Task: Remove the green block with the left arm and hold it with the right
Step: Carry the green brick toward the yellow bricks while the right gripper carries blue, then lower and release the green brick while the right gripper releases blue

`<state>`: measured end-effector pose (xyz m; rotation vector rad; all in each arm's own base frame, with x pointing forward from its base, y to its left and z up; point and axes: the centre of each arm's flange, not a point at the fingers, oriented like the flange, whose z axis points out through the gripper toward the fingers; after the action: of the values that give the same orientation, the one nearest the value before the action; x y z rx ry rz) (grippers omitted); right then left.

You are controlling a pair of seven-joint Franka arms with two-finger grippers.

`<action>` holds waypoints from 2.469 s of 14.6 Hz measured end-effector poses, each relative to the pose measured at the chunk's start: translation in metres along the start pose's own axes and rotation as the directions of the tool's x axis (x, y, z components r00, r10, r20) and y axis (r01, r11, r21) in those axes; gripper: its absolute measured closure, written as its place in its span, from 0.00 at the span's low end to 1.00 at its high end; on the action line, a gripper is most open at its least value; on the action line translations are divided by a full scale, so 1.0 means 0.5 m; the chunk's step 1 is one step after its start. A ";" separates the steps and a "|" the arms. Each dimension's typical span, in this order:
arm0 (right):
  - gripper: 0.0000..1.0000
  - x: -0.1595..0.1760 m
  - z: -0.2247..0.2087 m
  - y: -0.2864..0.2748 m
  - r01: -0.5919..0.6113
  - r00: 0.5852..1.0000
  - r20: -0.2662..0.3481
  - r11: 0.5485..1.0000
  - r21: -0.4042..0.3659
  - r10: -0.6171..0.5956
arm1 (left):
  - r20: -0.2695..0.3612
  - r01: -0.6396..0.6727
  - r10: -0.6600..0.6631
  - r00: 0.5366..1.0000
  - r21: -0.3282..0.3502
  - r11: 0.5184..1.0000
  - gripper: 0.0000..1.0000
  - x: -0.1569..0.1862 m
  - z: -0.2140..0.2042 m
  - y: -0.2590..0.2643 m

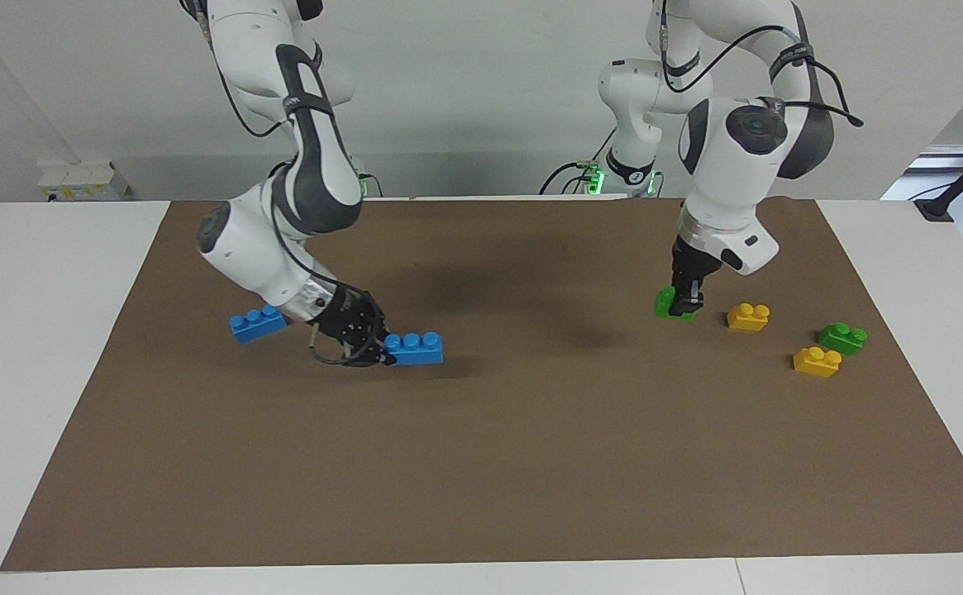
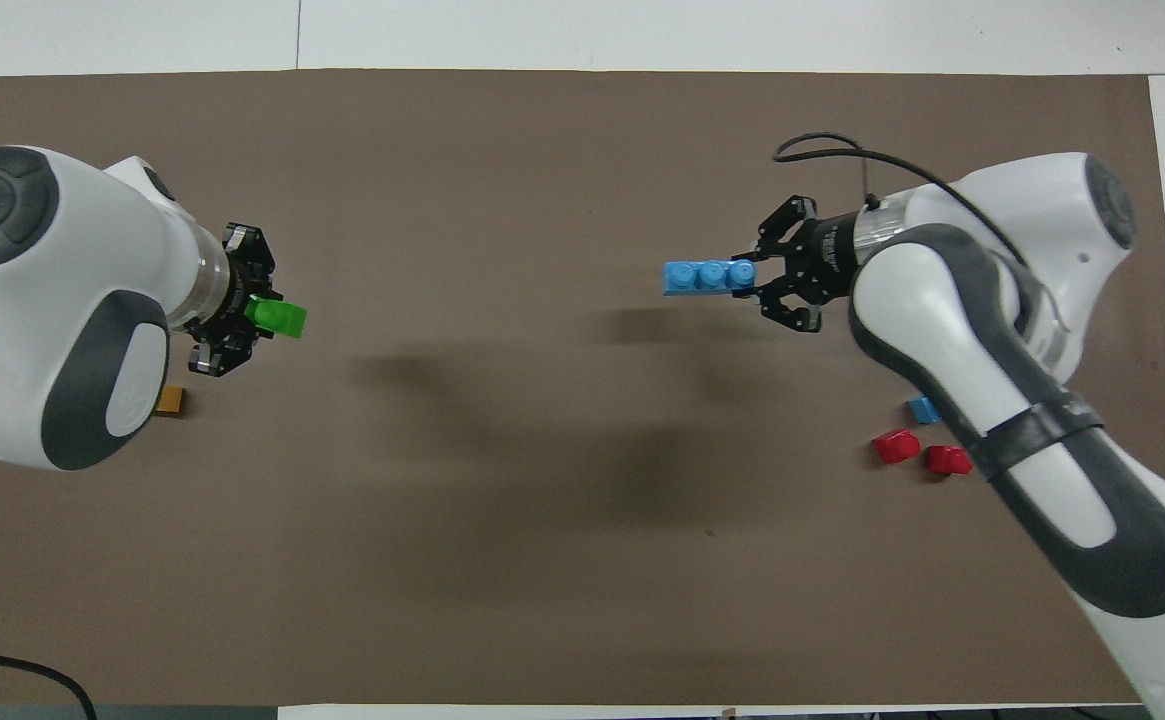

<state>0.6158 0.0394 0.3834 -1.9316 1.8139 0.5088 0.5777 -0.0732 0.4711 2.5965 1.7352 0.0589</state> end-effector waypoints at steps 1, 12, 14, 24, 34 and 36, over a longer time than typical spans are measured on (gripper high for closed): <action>0.65 0.052 -0.017 0.012 0.001 1.000 0.004 1.000 -0.004 -0.001 | -0.004 -0.028 0.028 1.000 -0.013 1.000 0.64 0.035 0.004 -0.006; 0.65 0.293 0.005 0.099 0.040 0.999 -0.009 0.999 -0.018 -0.040 | -0.032 -0.115 0.113 0.993 -0.055 0.992 0.64 0.206 0.250 0.018; 0.65 0.304 0.021 0.110 0.028 0.999 -0.025 1.000 -0.013 -0.029 | -0.028 -0.130 0.128 0.991 -0.045 0.991 0.64 0.221 0.278 0.021; 0.23 0.310 0.030 0.119 0.021 0.999 -0.036 1.000 -0.009 -0.021 | -0.046 -0.189 0.186 0.981 -0.059 0.980 0.55 0.275 0.318 0.024; 0.00 0.186 -0.123 0.069 0.175 0.979 -0.092 0.980 -0.100 -0.184 | -0.074 -0.390 0.385 0.920 -0.055 0.919 0.00 0.203 0.270 0.074; 0.00 0.137 -0.188 0.067 0.238 0.957 -0.131 0.960 -0.146 -0.257 | -0.065 -0.460 0.458 0.886 -0.013 0.888 0.00 0.197 0.221 0.074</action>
<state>0.5845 -0.0709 0.4222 -2.3015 1.6251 0.4148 0.6539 0.0042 0.3639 2.9477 1.0775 0.1681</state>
